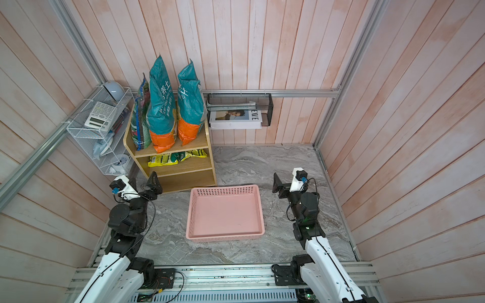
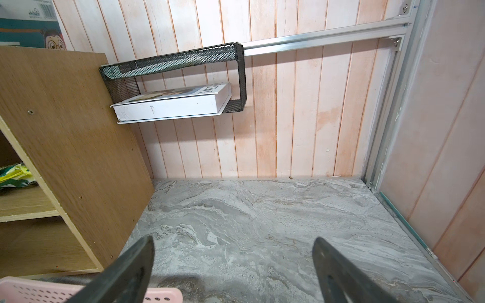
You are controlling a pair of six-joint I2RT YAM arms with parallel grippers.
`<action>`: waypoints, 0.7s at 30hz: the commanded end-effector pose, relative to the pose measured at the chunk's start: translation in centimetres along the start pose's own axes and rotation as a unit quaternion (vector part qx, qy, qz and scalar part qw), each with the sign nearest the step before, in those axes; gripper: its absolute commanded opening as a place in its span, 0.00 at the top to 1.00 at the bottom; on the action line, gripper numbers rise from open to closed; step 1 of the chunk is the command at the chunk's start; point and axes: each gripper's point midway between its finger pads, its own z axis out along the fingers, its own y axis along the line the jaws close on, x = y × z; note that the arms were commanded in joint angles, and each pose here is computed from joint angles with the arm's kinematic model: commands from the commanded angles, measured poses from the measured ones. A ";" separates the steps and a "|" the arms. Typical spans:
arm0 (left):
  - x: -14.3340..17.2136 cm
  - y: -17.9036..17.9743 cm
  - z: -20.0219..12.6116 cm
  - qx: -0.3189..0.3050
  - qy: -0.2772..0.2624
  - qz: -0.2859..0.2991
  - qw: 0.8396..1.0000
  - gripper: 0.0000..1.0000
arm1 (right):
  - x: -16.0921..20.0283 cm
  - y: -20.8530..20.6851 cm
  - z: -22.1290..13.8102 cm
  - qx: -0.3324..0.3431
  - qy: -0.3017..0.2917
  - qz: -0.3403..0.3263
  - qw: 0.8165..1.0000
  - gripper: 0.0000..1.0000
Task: Take down the fertilizer bag from the shelf
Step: Pick up the fertilizer bag from the shelf.
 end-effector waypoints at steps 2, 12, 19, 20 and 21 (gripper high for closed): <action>-0.8 -0.2 0.0 0.001 -0.012 0.004 1.000 0.00 | -0.4 0.1 -0.3 -0.002 -0.004 -0.004 1.000 0.02; -4.0 -4.8 -0.1 0.068 0.035 -0.041 0.996 0.00 | -1.1 0.4 0.0 -0.007 -0.009 0.018 1.000 0.02; -8.2 -7.2 -0.3 0.090 0.045 -0.101 0.990 0.00 | -4.6 1.4 0.1 -0.027 -0.021 0.079 0.996 0.02; -9.1 -7.2 -0.3 0.088 0.036 -0.109 0.989 0.00 | -5.3 1.3 0.1 -0.023 -0.025 0.091 0.995 0.02; -9.9 -7.2 -0.4 0.086 0.026 -0.115 0.989 0.00 | -5.8 1.3 0.1 -0.022 -0.029 0.100 0.994 0.02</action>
